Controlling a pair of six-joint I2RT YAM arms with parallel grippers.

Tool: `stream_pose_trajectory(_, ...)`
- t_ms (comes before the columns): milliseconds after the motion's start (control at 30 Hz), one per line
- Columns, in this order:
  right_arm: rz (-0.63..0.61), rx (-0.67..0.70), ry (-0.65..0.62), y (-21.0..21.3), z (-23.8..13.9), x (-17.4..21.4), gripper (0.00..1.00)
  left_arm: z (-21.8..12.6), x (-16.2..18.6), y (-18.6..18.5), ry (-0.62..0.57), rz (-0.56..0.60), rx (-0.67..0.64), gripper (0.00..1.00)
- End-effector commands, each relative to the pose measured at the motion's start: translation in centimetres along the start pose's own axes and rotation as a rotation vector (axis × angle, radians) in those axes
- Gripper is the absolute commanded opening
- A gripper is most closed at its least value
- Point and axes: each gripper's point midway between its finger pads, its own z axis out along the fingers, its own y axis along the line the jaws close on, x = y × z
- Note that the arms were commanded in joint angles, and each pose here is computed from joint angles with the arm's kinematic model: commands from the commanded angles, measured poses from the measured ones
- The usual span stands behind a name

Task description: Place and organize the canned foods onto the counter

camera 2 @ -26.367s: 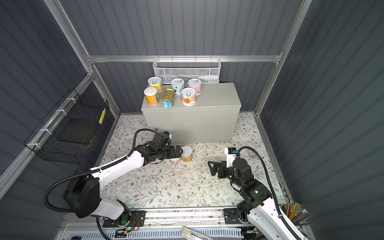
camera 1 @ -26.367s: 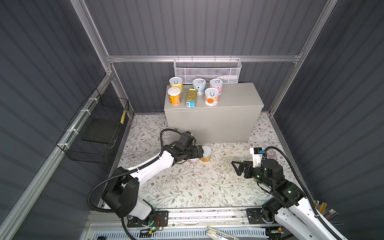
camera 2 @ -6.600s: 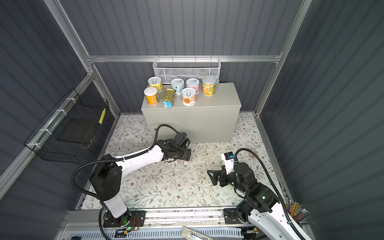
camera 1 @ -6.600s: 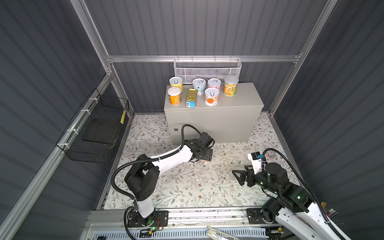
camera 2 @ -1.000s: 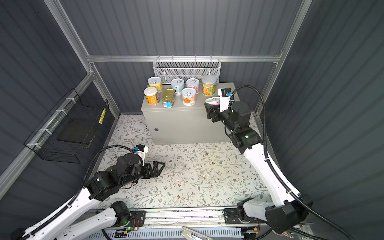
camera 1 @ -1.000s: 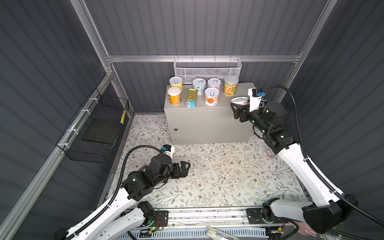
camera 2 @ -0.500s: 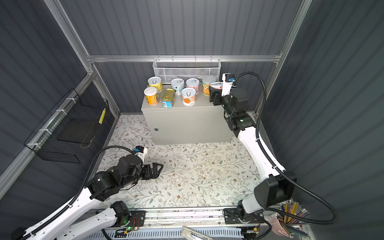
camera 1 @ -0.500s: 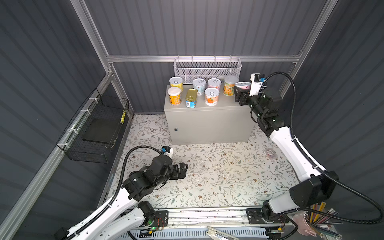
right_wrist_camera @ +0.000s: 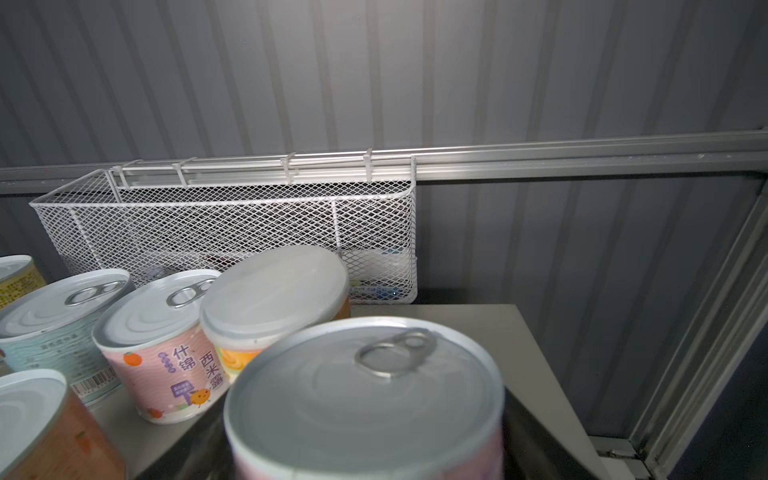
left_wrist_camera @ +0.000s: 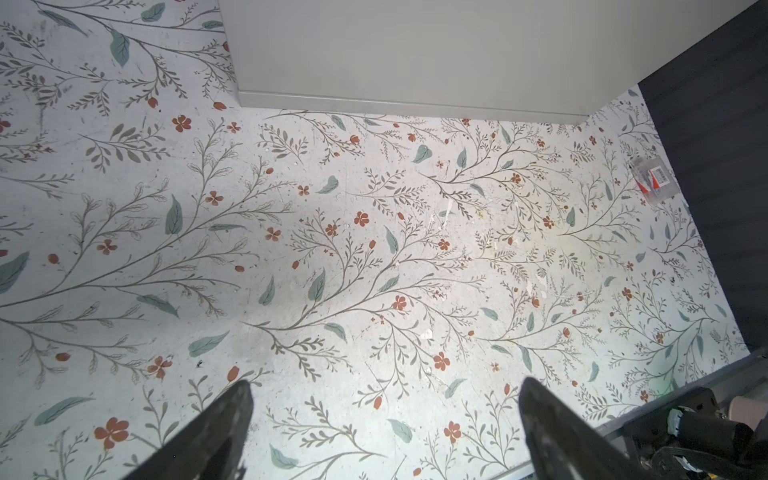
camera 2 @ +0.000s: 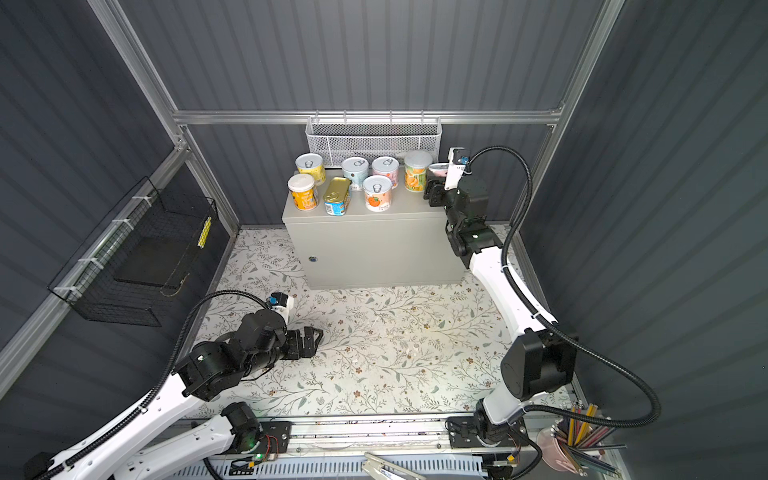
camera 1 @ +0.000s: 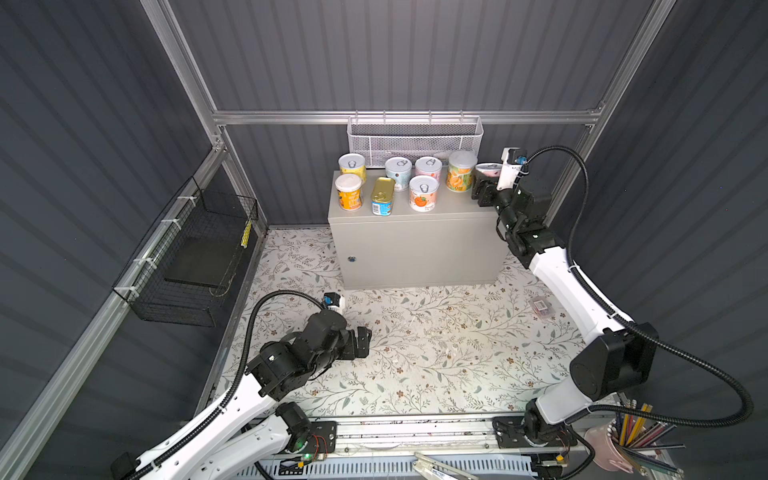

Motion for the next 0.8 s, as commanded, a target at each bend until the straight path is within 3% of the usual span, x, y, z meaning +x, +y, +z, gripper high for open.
stream_pose_trajectory(0, 0.016, 0.006, -0.091, -0.4, 0.1, -2.5, 0.76, -0.3, -0.6, 0.2, -0.016, 0.015, -0.015, 1.00)
stream_pose_trajectory(167, 0.017, 0.025, -0.072, -0.9, -0.1, -1.9, 0.99, -0.5, -0.5, 0.2, -0.017, 0.008, -0.009, 1.00)
stream_pose_trajectory(500, 0.031, 0.028, -0.094, -1.2, -3.0, -4.0, 0.99, -1.0, -1.1, 0.2, -0.043, -0.002, -0.009, 1.00)
stream_pose_trajectory(767, 0.085, 0.081, -0.112, -2.8, -9.7, -3.4, 0.99, -1.0, -4.4, 2.1, -0.196, 0.039, -0.156, 1.00)
